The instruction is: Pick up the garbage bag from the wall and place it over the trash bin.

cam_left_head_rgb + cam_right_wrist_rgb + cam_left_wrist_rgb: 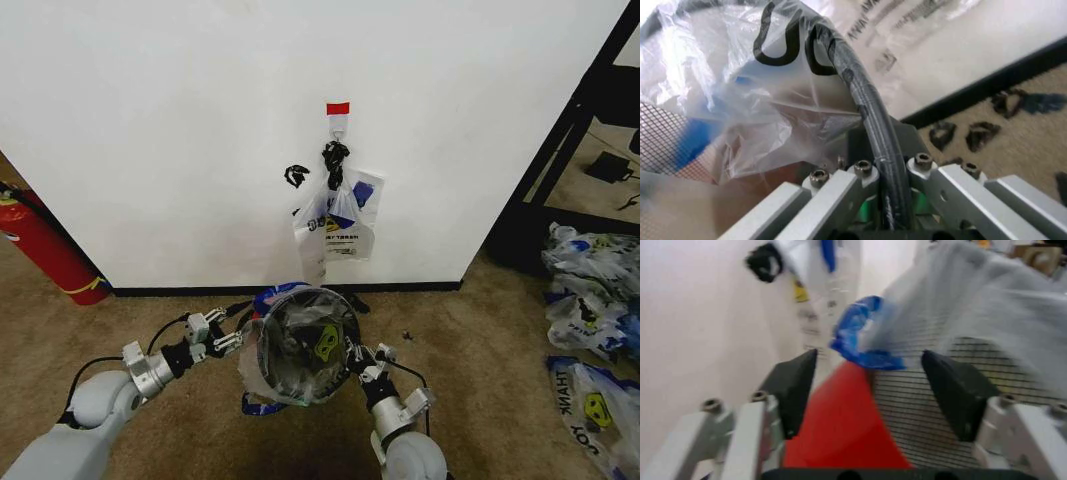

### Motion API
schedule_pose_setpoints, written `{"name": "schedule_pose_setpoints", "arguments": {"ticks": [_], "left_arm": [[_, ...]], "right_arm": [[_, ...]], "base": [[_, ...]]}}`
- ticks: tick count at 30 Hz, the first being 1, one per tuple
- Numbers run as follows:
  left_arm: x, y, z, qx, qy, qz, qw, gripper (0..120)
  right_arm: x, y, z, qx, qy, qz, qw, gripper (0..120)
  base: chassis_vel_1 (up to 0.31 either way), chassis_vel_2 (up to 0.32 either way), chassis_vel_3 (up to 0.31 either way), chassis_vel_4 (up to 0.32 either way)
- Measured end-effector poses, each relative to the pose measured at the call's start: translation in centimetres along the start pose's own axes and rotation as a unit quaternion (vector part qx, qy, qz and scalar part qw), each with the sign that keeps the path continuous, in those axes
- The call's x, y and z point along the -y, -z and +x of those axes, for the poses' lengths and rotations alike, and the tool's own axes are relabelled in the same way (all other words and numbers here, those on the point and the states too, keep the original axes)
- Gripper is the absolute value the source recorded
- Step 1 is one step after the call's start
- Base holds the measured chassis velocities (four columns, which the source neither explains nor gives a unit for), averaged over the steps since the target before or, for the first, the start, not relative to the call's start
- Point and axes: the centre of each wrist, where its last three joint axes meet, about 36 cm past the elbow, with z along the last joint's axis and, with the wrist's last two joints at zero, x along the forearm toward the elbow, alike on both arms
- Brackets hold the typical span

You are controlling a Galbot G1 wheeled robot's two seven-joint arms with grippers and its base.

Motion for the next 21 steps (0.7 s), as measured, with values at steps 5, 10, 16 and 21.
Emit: {"name": "schedule_pose_setpoints", "arguments": {"ticks": [5, 10, 16, 21], "left_arm": [[0.4, -0.4, -0.3, 0.039, 0.087, 0.018, 0.9953, 89], [1.9, -1.2, -0.9, 0.041, 0.140, 0.029, 0.9889, 100], [3.9, -1.7, -1.5, 0.025, 0.170, 0.027, 0.9848, 100], [6.1, -2.4, -2.0, 0.017, 0.179, 0.031, 0.9832, 100]], "right_arm": [[-0.6, 0.3, 0.6, -0.013, -0.038, -0.008, 0.999, 0], [-1.8, 1.1, 1.1, -0.041, -0.093, -0.028, 0.994, 0], [-4.1, 2.8, 1.1, -0.076, -0.178, -0.064, 0.979, 0], [-5.0, 4.2, 0.8, -0.110, -0.225, -0.072, 0.965, 0]], "base": [[0.000, 0.000, 0.000, 0.000], [0.000, 0.000, 0.000, 0.000], [0.000, 0.000, 0.000, 0.000], [0.000, 0.000, 0.000, 0.000]]}}
